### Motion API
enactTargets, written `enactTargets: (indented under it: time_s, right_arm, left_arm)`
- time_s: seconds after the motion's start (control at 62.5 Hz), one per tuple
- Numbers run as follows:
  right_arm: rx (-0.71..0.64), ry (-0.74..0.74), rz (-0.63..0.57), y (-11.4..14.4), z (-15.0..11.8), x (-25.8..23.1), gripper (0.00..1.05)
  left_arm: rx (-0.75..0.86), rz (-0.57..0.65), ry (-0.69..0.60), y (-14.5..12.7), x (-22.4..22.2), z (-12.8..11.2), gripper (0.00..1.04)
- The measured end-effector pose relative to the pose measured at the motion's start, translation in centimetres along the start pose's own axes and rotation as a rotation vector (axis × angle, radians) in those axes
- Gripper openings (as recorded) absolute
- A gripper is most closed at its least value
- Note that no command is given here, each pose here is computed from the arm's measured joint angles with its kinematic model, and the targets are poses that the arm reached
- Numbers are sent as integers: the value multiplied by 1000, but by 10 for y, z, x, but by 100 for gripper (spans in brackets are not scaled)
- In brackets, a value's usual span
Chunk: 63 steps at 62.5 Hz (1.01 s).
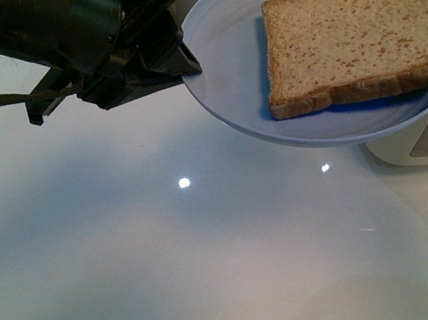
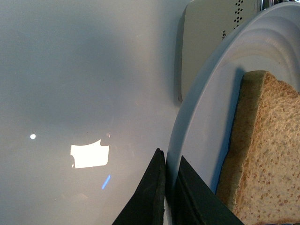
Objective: Left arm holds plate, right arm toasts bread
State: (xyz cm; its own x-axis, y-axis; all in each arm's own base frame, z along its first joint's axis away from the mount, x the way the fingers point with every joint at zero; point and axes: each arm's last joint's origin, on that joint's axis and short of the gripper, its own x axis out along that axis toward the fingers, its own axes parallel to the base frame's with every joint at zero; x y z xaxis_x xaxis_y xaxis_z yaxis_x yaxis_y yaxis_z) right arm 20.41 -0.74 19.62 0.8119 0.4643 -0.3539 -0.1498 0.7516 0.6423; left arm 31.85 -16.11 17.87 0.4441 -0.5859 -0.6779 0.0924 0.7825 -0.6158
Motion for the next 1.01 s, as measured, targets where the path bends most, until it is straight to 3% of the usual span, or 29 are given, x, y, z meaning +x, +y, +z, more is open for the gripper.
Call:
enactTargets:
  time_s: [0.656, 0.784, 0.944, 1.008]
  right_arm:
    - [101, 78, 68, -3, -8, 32, 95]
    - [110, 83, 68, -2, -8, 33, 83]
    - [114, 85, 67, -2, -9, 34, 57]
    - [115, 89, 67, -2, -9, 35, 55]
  left_arm:
    - [9, -6, 19, -6, 3, -5, 3]
    - [6, -5, 20, -6, 3, -5, 3]
    - [5, -5, 20, -6, 3, -5, 3]
    - [5, -5, 21, -6, 3, -6, 3]
